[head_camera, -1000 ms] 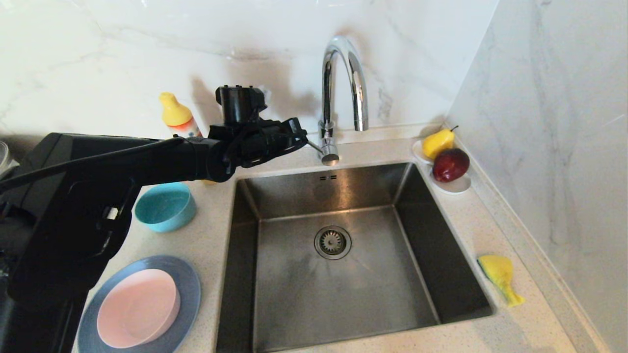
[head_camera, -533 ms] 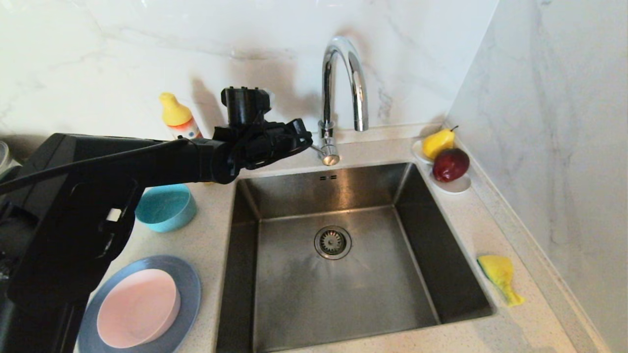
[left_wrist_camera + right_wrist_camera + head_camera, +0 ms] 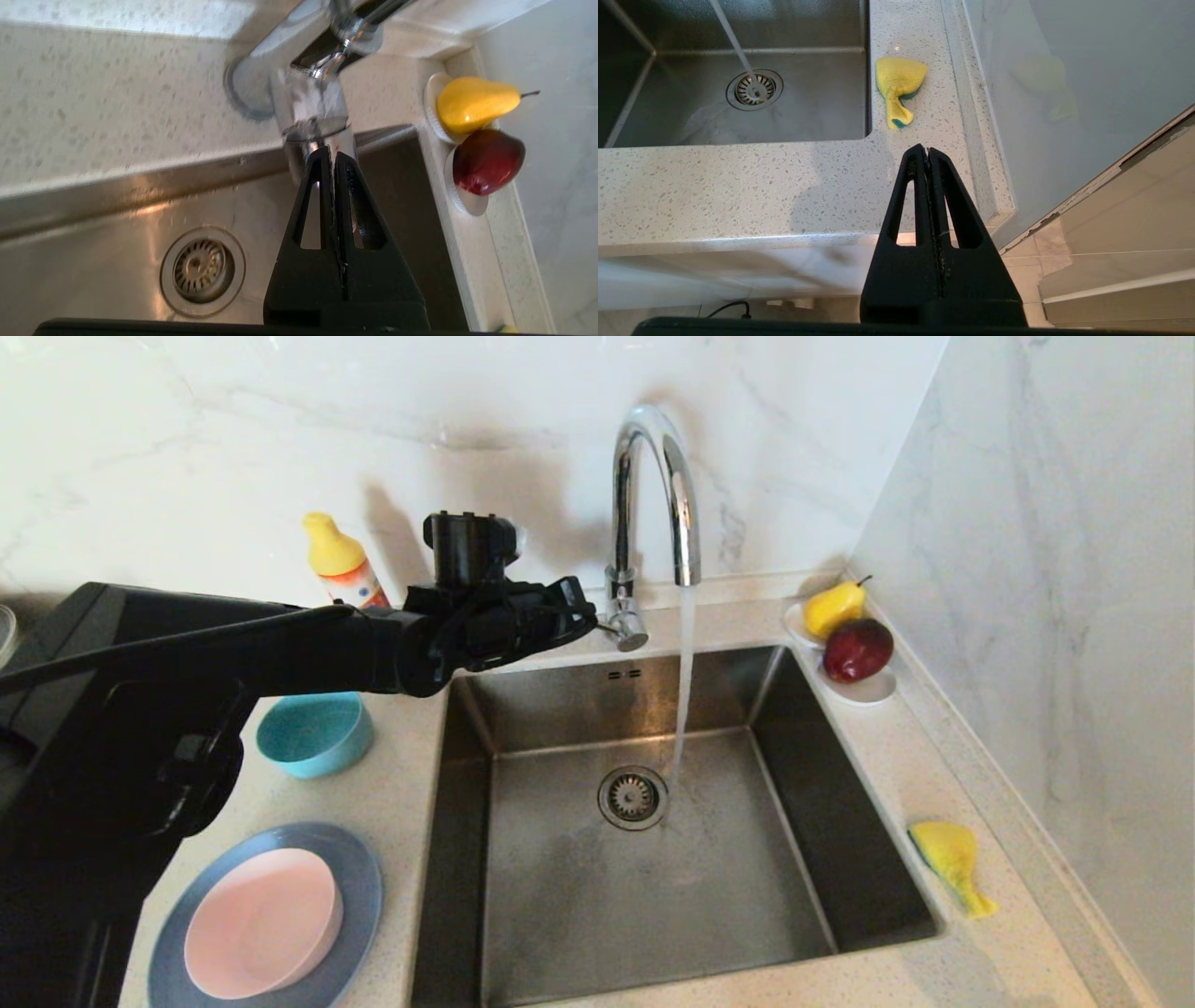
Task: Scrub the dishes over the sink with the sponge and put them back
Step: Turn on the faucet, then pick up a bowl and the sponge
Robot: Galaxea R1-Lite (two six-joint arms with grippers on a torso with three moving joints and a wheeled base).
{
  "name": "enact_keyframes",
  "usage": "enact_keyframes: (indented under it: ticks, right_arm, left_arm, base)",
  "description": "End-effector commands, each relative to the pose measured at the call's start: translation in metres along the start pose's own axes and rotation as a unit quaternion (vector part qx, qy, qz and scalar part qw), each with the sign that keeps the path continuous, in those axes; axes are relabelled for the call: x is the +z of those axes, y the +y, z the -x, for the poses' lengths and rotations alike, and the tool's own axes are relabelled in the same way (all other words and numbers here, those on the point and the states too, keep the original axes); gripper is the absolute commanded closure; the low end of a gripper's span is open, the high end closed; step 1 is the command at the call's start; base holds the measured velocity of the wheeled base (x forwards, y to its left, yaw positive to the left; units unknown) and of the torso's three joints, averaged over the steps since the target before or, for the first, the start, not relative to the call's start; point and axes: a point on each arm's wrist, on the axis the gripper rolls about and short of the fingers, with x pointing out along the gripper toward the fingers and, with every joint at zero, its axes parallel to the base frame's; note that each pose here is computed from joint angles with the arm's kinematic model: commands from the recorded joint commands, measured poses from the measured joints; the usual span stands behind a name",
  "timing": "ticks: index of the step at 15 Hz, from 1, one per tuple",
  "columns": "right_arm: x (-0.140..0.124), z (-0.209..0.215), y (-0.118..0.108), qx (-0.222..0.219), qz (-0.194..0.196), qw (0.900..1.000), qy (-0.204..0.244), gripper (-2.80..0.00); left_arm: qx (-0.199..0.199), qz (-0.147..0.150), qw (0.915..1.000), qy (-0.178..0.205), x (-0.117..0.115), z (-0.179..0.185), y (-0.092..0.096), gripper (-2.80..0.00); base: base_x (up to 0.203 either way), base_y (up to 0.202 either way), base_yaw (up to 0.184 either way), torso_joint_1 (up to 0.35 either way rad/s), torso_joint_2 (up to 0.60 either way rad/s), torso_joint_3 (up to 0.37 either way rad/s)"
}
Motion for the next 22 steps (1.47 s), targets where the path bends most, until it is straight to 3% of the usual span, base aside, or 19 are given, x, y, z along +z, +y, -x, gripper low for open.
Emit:
enact_keyframes:
  ticks: [1, 4, 6, 11, 13, 16, 19, 22]
  right_arm:
    - [0.000, 0.000, 0.000, 0.000, 0.000, 1.000, 0.000, 0.00]
    - [0.000, 0.000, 0.000, 0.000, 0.000, 1.000, -0.001, 0.00]
    - [0.000, 0.000, 0.000, 0.000, 0.000, 1.000, 0.000, 0.00]
    - [0.000, 0.000, 0.000, 0.000, 0.000, 1.000, 0.001, 0.00]
    - [0.000, 0.000, 0.000, 0.001, 0.000, 1.000, -0.001, 0.00]
    - [0.000, 0.000, 0.000, 0.000, 0.000, 1.000, -0.001, 0.00]
    - [0.000, 0.000, 0.000, 0.000, 0.000, 1.000, 0.001, 0.00]
    - [0.000, 0.000, 0.000, 0.000, 0.000, 1.000, 0.000, 0.00]
  left_arm:
    - [-0.002, 0.002, 1.0000, -0.001, 0.004, 0.008, -0.004, 0.00]
    - [-0.006, -0.001, 0.9999, -0.011, 0.008, 0.011, -0.007, 0.00]
    - [-0.008, -0.004, 0.9994, -0.032, 0.023, 0.023, -0.016, 0.00]
    - [0.017, -0.017, 0.9902, -0.138, 0.081, 0.102, -0.058, 0.00]
    - [0.074, -0.034, 0.9805, -0.179, 0.096, 0.145, -0.076, 0.00]
    - [0.201, -0.077, 0.9498, -0.227, 0.103, 0.205, -0.091, 0.00]
    - [0.240, -0.117, 0.9334, -0.240, 0.094, 0.271, -0.098, 0.00]
    - [0.274, -0.128, 0.9179, -0.256, 0.068, 0.335, -0.093, 0.00]
  base:
    - [0.000, 0.000, 0.000, 0.000, 0.00, 0.000]
    - [0.000, 0.000, 0.000, 0.000, 0.00, 0.000]
    - [0.000, 0.000, 0.000, 0.000, 0.00, 0.000]
    - [0.000, 0.000, 0.000, 0.000, 0.00, 0.000]
    - [0.000, 0.000, 0.000, 0.000, 0.00, 0.000]
    - [0.000, 0.000, 0.000, 0.000, 0.00, 0.000]
    - [0.000, 0.000, 0.000, 0.000, 0.00, 0.000]
    - [0.000, 0.000, 0.000, 0.000, 0.00, 0.000]
